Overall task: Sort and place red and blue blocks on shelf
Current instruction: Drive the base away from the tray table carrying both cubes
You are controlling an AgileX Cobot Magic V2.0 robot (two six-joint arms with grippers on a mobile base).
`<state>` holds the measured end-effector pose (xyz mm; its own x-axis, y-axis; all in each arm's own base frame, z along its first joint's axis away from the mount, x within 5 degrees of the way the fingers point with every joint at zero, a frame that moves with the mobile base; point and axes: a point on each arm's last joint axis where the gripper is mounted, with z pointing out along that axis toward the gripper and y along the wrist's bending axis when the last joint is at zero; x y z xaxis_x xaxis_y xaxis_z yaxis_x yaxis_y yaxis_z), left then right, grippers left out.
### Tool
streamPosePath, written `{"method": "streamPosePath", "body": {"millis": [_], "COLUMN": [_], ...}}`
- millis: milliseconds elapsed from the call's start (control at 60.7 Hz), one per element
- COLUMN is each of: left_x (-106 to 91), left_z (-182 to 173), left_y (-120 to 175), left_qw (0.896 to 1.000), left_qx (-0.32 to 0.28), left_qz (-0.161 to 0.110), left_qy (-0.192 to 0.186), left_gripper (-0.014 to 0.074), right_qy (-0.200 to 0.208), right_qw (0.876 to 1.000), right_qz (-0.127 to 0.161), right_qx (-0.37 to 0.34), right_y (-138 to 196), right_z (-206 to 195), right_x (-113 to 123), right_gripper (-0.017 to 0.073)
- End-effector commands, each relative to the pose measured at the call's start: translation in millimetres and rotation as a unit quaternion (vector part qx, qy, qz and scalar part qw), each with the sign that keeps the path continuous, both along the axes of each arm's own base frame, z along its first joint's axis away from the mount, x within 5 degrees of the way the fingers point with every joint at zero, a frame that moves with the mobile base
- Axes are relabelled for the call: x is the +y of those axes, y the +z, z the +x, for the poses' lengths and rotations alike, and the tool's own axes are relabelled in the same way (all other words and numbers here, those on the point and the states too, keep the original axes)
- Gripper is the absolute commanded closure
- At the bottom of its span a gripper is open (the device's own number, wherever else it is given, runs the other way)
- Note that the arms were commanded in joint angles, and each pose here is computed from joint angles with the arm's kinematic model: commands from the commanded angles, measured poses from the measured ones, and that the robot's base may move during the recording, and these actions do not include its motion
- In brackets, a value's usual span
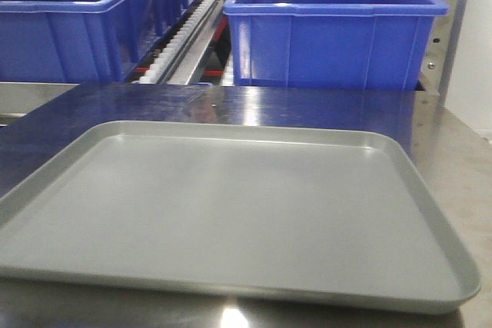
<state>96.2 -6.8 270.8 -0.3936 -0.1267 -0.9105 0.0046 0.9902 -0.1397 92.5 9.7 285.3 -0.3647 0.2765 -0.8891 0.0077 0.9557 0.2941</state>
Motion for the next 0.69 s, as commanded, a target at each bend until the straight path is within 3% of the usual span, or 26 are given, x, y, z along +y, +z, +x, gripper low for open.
{"method": "streamPosePath", "body": {"millis": [0, 675], "left_x": [-0.5, -0.5], "left_z": [3.3, 3.3], "left_y": [17.3, 17.3], "left_qw": [0.998, 0.998], "left_qx": [-0.057, -0.057], "left_qz": [-0.004, -0.004], "left_qy": [-0.002, -0.002], "left_gripper": [0.047, 0.047], "right_qy": [-0.005, -0.005], "right_qw": [0.998, 0.998], "right_qz": [-0.002, -0.002], "right_qx": [-0.056, -0.056], "right_y": [16.4, 16.4], "right_z": [2.5, 2.5], "right_x": [-1.1, -1.1], "right_gripper": [0.051, 0.051]}}
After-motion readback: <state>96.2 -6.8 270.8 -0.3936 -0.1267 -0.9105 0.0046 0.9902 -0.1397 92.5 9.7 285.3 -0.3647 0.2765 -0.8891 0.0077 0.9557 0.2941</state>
